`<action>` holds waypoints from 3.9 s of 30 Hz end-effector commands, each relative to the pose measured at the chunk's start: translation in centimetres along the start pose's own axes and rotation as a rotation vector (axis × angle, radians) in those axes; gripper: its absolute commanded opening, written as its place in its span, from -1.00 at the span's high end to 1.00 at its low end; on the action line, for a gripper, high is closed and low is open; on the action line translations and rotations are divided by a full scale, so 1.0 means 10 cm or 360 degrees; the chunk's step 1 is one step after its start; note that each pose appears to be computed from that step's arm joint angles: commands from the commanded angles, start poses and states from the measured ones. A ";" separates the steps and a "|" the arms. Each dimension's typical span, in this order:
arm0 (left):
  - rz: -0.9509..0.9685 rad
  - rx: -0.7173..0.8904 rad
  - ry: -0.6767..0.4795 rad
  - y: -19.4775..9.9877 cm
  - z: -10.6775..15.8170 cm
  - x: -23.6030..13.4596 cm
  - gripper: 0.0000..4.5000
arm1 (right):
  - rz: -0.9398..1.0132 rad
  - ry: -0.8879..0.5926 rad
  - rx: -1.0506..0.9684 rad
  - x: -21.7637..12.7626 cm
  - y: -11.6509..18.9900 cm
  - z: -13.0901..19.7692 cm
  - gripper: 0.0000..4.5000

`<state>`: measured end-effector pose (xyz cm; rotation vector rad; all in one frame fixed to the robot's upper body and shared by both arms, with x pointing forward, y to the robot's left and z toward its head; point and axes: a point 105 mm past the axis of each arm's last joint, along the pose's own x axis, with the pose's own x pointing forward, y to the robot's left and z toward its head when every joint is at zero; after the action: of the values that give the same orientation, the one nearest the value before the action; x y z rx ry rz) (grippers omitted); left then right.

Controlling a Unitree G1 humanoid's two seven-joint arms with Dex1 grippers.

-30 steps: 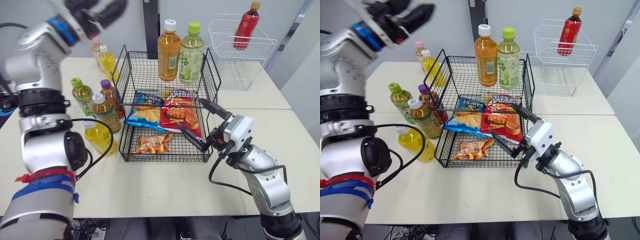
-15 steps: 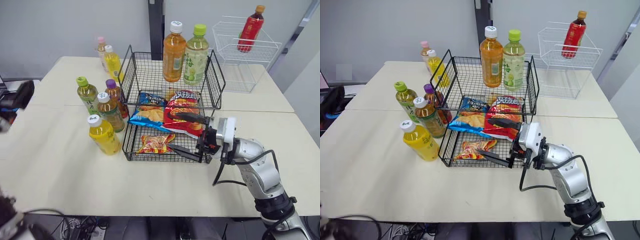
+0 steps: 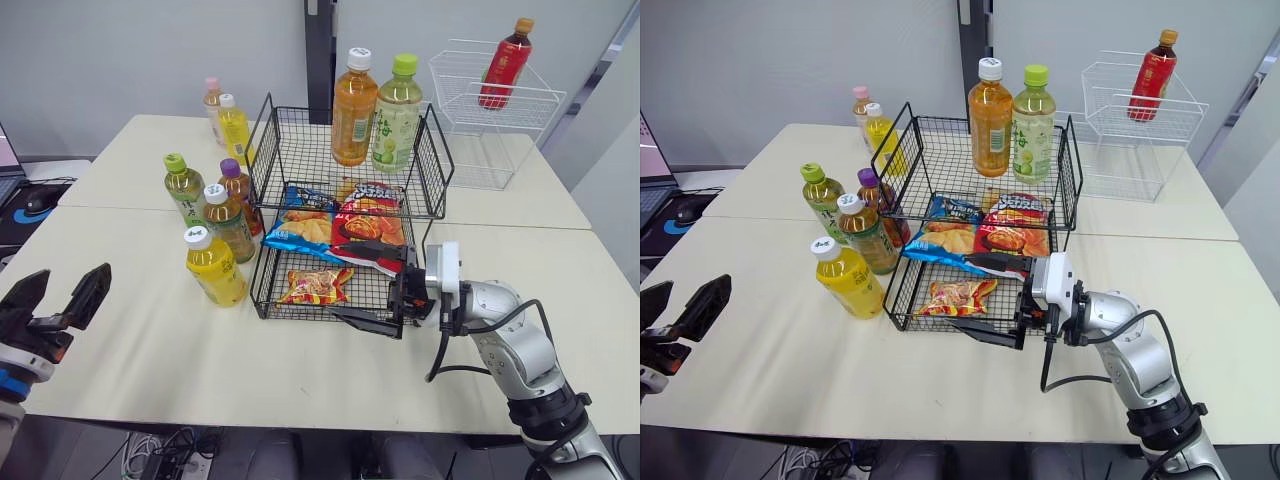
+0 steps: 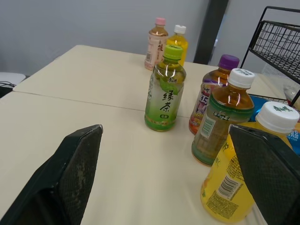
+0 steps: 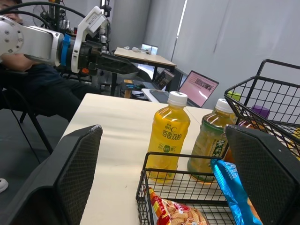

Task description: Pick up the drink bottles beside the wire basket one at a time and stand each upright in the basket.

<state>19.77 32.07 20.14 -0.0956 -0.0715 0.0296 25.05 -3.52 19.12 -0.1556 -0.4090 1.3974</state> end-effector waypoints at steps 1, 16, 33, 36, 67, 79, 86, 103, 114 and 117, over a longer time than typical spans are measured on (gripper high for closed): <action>0.0001 0.0049 -0.0075 -0.03 0.13 -0.01 -1.00 | -0.0004 -0.0064 -0.0062 0.01 -0.04 0.13 -1.00; -0.0114 0.0211 -0.0110 0.02 0.34 1.05 -1.00 | -0.0155 -0.0091 -0.0154 0.05 -0.13 0.25 -1.00; -0.0276 0.0271 -0.0098 -0.26 0.28 2.31 -1.00 | -0.0277 -0.0071 -0.0240 0.02 -0.15 0.33 -1.00; -0.0294 0.0307 -0.0061 -0.32 0.23 2.39 -1.00 | -0.0301 -0.0057 -0.0250 0.00 -0.15 0.33 -1.00; -0.0405 0.0364 -0.0453 -0.14 1.21 2.01 0.40 | -0.0394 -0.0083 -0.0349 -0.09 -0.16 0.44 -1.00; -0.1013 0.0377 -0.0741 -1.18 2.37 1.65 0.40 | -0.0616 -0.0185 -0.0512 -0.07 -0.24 0.64 -1.00; -0.1346 0.0414 -0.0744 -1.96 2.57 1.78 0.40 | -0.0723 -0.0192 -0.0545 -0.09 -0.27 0.67 -1.00; -0.1401 0.0389 -0.0373 -2.26 1.74 2.33 0.40 | -0.0881 -0.0136 -0.0584 -0.16 -0.23 0.67 -1.00; -0.1306 0.0403 -0.0371 -2.20 1.68 2.42 -0.46 | -0.0872 -0.0117 -0.0584 -0.15 -0.25 0.68 -1.00; -0.1298 0.0394 -0.0399 -2.16 1.74 2.40 -0.86 | -0.0864 -0.0116 -0.0579 -0.15 -0.25 0.68 -1.00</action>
<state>44.08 12.85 38.08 0.1707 -0.2555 -0.7669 25.39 -6.11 24.63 -0.2526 -0.6496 0.7968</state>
